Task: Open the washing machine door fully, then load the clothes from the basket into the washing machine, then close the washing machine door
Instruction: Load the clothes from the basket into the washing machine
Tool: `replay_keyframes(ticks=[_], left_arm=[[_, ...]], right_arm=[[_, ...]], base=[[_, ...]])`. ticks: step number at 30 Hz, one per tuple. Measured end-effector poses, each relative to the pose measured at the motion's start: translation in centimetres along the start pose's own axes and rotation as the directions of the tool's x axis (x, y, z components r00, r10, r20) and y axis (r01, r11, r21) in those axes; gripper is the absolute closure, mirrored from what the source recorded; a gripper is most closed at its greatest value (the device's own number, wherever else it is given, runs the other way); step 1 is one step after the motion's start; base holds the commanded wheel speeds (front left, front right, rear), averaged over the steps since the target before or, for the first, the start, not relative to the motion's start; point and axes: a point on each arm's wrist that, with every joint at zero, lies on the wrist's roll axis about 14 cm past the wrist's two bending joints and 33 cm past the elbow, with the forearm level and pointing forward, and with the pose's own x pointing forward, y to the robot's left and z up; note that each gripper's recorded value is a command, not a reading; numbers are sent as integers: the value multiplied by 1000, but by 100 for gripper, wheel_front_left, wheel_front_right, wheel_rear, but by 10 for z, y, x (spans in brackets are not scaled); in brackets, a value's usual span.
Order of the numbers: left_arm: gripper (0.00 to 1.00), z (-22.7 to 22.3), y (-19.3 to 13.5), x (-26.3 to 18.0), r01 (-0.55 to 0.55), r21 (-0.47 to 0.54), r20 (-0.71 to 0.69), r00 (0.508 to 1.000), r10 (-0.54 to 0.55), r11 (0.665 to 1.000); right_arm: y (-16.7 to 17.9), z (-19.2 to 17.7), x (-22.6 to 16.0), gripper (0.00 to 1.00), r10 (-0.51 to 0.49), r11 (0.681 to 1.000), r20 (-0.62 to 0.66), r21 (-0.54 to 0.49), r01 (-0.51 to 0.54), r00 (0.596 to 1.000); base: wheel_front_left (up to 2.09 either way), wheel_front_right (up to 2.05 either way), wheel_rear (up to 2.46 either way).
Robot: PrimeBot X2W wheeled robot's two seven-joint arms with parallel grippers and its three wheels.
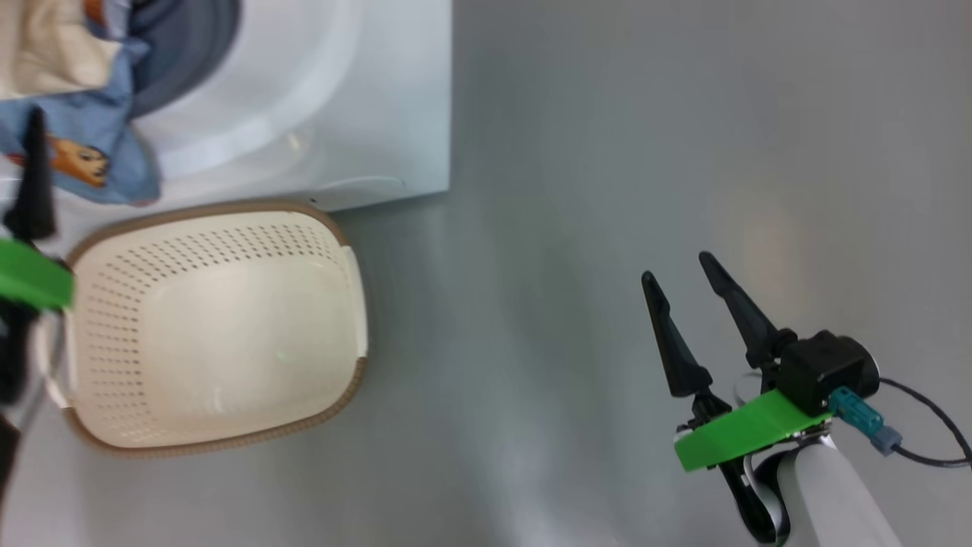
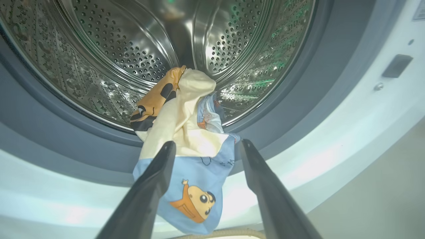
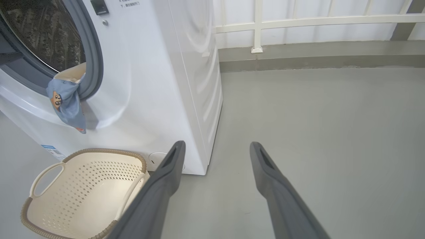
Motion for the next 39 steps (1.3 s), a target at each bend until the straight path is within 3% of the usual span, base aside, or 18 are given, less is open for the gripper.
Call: replay_keyframes(ticks=[7, 15, 20, 39], left_arm=[[0, -5, -4, -71, -65, 0, 18, 998, 65, 998], [0, -4, -12, -115, -123, -23, 57, 991, 124, 992], [0, -1, -16, -121, -166, -97, 99, 979, 176, 981], [0, -11, -27, -119, -160, -79, 101, 981, 168, 984]], right_arm=[[18, 11, -9, 0, 46, 999, 22, 3, -46, 999], [29, 27, -10, 0, 78, 997, 62, -5, -78, 995], [29, 21, -14, 0, 76, 997, 43, -1, -76, 996], [27, 14, -13, 0, 70, 998, 27, 5, -70, 997]], base=[[0, 0, 0], [0, 0, 0], [0, 0, 0], [0, 0, 0]])
